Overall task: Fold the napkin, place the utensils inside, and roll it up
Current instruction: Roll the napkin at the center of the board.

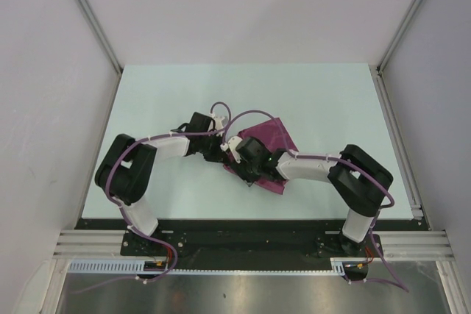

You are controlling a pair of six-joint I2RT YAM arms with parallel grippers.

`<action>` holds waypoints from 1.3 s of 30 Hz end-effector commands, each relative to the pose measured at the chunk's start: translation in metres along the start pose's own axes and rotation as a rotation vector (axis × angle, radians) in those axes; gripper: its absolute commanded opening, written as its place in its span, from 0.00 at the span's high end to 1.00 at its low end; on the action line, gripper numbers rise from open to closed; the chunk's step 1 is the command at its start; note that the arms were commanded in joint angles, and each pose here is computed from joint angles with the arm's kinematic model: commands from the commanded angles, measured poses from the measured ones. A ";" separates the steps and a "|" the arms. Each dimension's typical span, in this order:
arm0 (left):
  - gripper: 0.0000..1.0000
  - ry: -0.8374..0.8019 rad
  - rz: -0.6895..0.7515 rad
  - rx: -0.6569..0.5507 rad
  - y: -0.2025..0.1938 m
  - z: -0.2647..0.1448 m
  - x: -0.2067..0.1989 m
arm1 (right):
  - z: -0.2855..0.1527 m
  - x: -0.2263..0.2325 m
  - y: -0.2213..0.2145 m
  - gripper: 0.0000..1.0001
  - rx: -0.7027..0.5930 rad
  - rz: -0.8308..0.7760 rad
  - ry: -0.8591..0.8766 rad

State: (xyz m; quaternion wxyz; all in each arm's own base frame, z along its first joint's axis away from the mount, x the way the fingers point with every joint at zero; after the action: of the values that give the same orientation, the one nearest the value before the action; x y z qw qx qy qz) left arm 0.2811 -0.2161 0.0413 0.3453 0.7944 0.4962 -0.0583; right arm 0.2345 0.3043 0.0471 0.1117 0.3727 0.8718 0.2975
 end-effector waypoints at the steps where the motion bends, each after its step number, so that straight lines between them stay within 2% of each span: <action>1: 1.00 -0.022 -0.008 0.000 0.006 -0.002 -0.004 | 0.006 -0.005 -0.005 0.48 0.059 0.013 0.016; 2: 1.00 -0.024 -0.007 -0.004 0.007 -0.002 -0.005 | 0.006 -0.008 -0.007 0.56 0.077 0.025 0.020; 5: 1.00 -0.026 -0.005 -0.012 0.010 -0.003 -0.006 | 0.004 -0.003 -0.020 0.70 0.142 0.053 0.067; 9: 0.96 -0.036 0.001 -0.030 0.015 -0.005 -0.009 | -0.001 0.006 -0.039 0.77 0.228 0.077 0.136; 10: 0.93 -0.037 0.003 -0.037 0.018 -0.006 -0.009 | -0.002 0.008 -0.042 0.78 0.243 0.085 0.150; 13: 0.67 -0.013 0.015 -0.079 0.030 -0.013 -0.010 | -0.005 0.017 -0.050 0.81 0.293 0.117 0.239; 14: 0.56 -0.003 0.017 -0.098 0.035 -0.017 -0.009 | -0.007 0.022 -0.052 0.81 0.308 0.134 0.287; 19: 0.43 0.060 0.010 -0.190 0.051 -0.036 -0.003 | -0.011 0.021 -0.055 0.83 0.326 0.200 0.398; 25: 0.41 0.114 0.006 -0.239 0.039 -0.046 0.006 | -0.019 0.029 -0.049 0.85 0.335 0.274 0.592; 31: 0.40 -0.006 0.063 -0.370 0.030 -0.057 -0.015 | -0.024 0.029 -0.044 0.87 0.363 0.396 0.775; 34: 0.39 -0.070 0.072 -0.387 0.020 -0.056 -0.023 | -0.023 0.023 -0.042 0.87 0.373 0.449 0.819; 39: 0.37 -0.078 0.017 -0.320 0.003 -0.040 -0.016 | -0.015 0.014 -0.039 0.87 0.404 0.498 0.857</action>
State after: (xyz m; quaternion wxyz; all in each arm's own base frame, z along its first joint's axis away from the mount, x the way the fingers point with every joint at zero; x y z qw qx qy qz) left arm 0.2593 -0.1942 0.0736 0.4563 0.7422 0.4908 0.0067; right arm 0.2127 0.2927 0.0391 -0.3329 0.4102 0.7887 0.3144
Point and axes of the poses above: each gripper's point midway between its finger pads, its own z axis out along the fingers, its own x axis along the line the jaws close on, y = z × x, the point moved 3 cm from there along -z, back along the fingers, and after that the axes turned 10 degrees about z, right-handed, at the moved point
